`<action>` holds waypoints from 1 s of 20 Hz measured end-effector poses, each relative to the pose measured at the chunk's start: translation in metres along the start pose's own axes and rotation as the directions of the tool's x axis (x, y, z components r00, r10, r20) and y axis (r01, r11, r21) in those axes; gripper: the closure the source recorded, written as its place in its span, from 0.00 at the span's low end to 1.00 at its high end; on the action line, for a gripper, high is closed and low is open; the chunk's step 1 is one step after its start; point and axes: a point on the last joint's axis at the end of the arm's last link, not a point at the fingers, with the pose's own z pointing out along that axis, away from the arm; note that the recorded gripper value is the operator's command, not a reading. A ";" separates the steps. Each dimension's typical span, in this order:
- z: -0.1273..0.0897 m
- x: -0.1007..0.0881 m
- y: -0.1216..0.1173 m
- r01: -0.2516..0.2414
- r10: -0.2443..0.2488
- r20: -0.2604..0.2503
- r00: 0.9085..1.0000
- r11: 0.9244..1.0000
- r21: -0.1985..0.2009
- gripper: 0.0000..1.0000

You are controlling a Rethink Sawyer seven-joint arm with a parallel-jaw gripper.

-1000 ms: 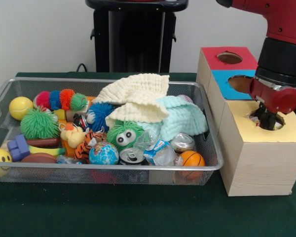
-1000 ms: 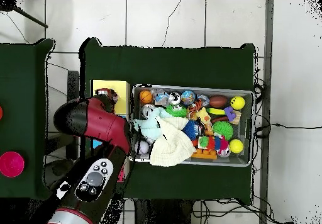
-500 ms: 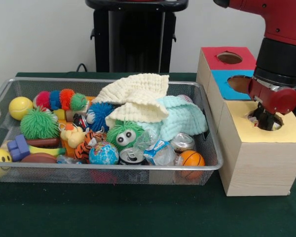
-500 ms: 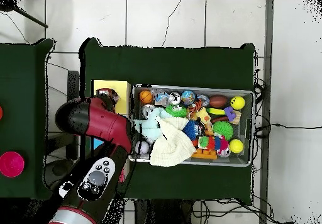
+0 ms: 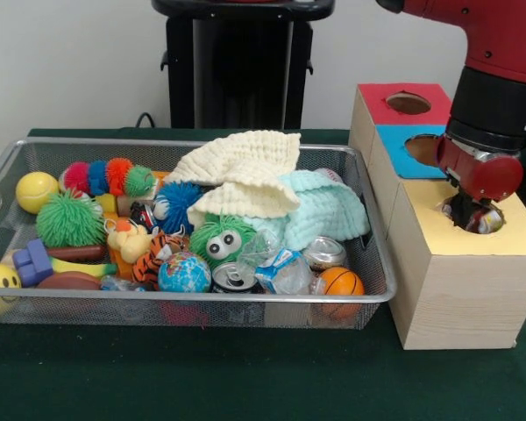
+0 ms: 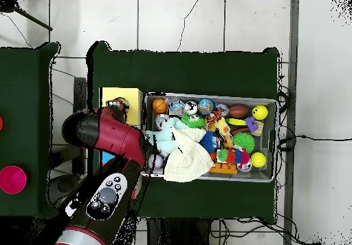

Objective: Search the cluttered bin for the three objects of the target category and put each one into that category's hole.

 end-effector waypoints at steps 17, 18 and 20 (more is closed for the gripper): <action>-0.029 -0.008 0.006 -0.010 0.011 -0.030 0.999 0.999 0.042 1.00; -0.038 -0.010 0.007 -0.009 0.012 -0.042 0.999 0.998 0.056 1.00; -0.050 -0.013 0.010 -0.009 0.013 -0.058 0.998 0.997 0.078 1.00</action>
